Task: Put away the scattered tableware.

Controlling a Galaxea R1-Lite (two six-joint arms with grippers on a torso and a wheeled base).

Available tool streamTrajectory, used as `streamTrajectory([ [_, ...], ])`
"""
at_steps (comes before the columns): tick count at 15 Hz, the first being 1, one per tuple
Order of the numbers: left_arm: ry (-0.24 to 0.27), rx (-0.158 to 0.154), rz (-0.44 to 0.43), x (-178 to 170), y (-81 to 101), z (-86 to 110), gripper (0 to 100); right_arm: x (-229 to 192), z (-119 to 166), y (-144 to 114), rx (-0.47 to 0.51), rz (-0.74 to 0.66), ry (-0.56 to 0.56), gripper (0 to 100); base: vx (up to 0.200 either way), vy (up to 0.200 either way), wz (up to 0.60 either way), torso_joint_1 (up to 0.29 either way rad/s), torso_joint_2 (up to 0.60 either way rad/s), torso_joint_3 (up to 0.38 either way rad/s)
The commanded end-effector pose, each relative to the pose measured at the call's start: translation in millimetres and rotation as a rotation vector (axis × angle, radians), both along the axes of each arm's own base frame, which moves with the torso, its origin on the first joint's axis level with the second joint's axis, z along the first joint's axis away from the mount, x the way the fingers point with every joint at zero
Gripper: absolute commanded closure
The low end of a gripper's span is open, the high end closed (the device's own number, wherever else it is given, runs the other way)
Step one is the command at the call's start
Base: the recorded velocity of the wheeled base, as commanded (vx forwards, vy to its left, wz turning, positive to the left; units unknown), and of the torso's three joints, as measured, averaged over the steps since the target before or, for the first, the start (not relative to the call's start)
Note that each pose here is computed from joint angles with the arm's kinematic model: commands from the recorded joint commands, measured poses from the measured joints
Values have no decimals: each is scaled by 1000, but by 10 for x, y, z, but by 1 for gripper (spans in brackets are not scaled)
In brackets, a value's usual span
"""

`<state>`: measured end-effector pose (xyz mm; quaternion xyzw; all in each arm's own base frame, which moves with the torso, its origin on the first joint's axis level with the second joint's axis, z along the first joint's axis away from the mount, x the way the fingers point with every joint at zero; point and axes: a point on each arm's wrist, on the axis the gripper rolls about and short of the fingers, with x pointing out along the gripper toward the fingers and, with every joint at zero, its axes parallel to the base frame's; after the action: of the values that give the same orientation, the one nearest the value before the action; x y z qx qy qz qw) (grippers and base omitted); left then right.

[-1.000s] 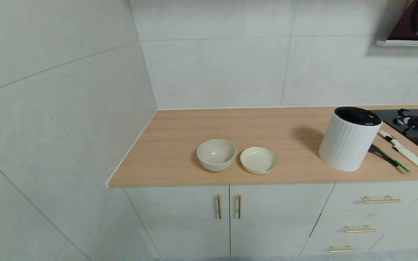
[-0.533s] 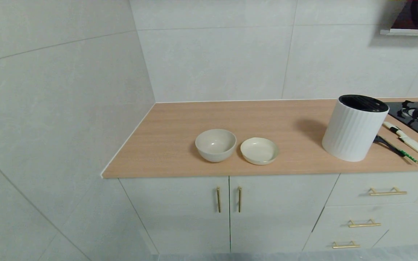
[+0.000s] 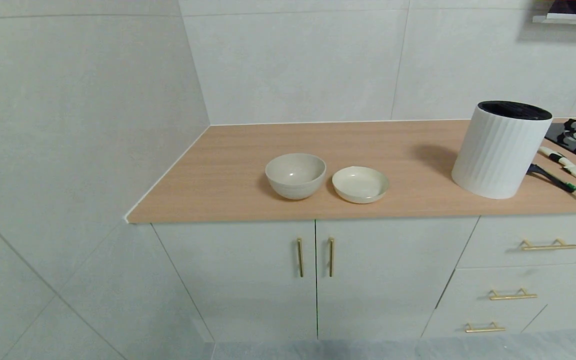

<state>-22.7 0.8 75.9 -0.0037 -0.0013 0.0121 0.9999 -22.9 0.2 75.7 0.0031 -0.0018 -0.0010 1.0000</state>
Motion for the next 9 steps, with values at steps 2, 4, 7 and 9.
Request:
streamTrajectory([
  [2, 1, 0, 0, 0, 0, -1, 0, 1, 1, 0, 0, 0, 1, 0, 0, 0, 0, -234, 522, 283],
  [4, 1, 0, 0, 0, 0, -1, 0, 1, 1, 0, 0, 0, 1, 0, 0, 0, 0, -210, 498, 283],
  [7, 1, 0, 0, 0, 0, -1, 0, 1, 1, 0, 0, 0, 1, 0, 0, 0, 0, -204, 496, 282],
  [9, 1, 0, 0, 0, 0, -1, 0, 1, 1, 0, 0, 0, 1, 0, 0, 0, 0, -193, 483, 290],
])
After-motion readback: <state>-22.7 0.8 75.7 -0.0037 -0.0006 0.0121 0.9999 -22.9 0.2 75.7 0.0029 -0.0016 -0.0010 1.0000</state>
